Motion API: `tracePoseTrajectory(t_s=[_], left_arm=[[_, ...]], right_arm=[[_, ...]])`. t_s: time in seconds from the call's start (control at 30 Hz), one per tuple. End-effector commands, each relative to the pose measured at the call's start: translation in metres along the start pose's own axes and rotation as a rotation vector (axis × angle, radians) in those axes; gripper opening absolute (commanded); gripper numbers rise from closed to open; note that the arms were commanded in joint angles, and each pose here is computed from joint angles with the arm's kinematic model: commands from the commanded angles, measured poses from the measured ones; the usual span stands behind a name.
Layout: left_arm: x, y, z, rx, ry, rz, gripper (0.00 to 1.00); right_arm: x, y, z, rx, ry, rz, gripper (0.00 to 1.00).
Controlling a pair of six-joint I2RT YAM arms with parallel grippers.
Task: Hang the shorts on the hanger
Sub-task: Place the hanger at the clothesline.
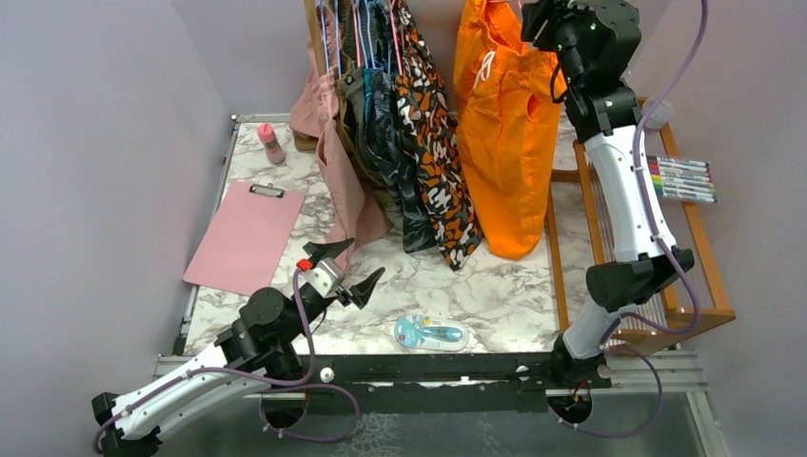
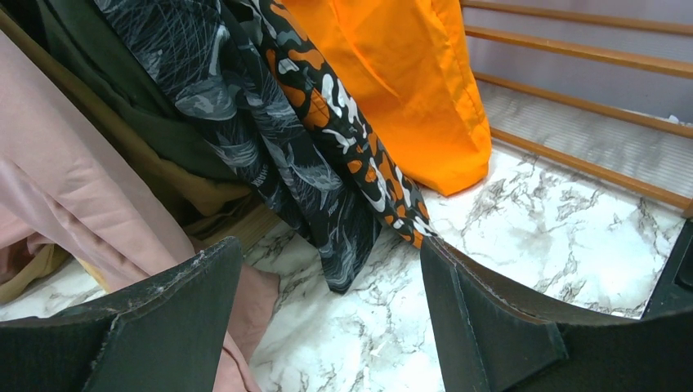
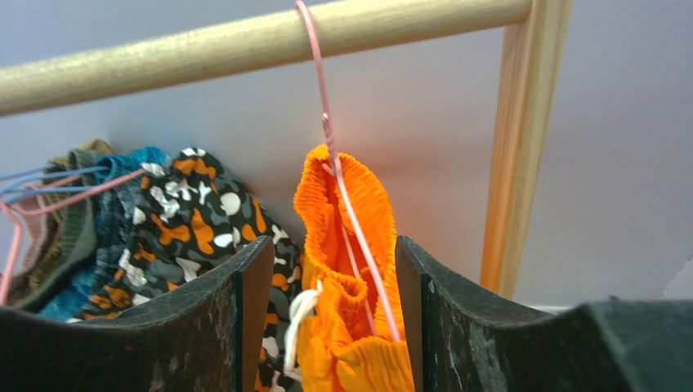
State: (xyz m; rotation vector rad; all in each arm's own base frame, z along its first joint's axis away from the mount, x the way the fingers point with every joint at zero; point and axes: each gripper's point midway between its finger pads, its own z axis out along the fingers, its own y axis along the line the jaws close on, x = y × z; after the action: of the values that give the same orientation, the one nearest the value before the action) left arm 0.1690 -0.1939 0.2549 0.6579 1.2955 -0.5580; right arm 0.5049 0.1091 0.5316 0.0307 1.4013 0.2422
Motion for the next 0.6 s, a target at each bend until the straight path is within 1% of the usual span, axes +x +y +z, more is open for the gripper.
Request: tracePoseTrajectory(t_s=[0.0, 0.3, 0.57], left_arm=[[-0.006, -0.004, -0.003, 0.023, -0.034, -0.020, 0.83], [-0.008, -0.005, -0.003, 0.034, -0.043, -0.023, 0.83], [-0.007, -0.005, -0.003, 0.030, -0.038, -0.019, 0.83]], right_arm=[[0.024, -0.017, 0.000, 0.022, 0.061, -0.106, 0.59], [0.044, -0.013, 0.006, -0.046, 0.107, -0.122, 0.59], [0.060, -0.012, 0.016, -0.051, 0.136, -0.120, 0.54]])
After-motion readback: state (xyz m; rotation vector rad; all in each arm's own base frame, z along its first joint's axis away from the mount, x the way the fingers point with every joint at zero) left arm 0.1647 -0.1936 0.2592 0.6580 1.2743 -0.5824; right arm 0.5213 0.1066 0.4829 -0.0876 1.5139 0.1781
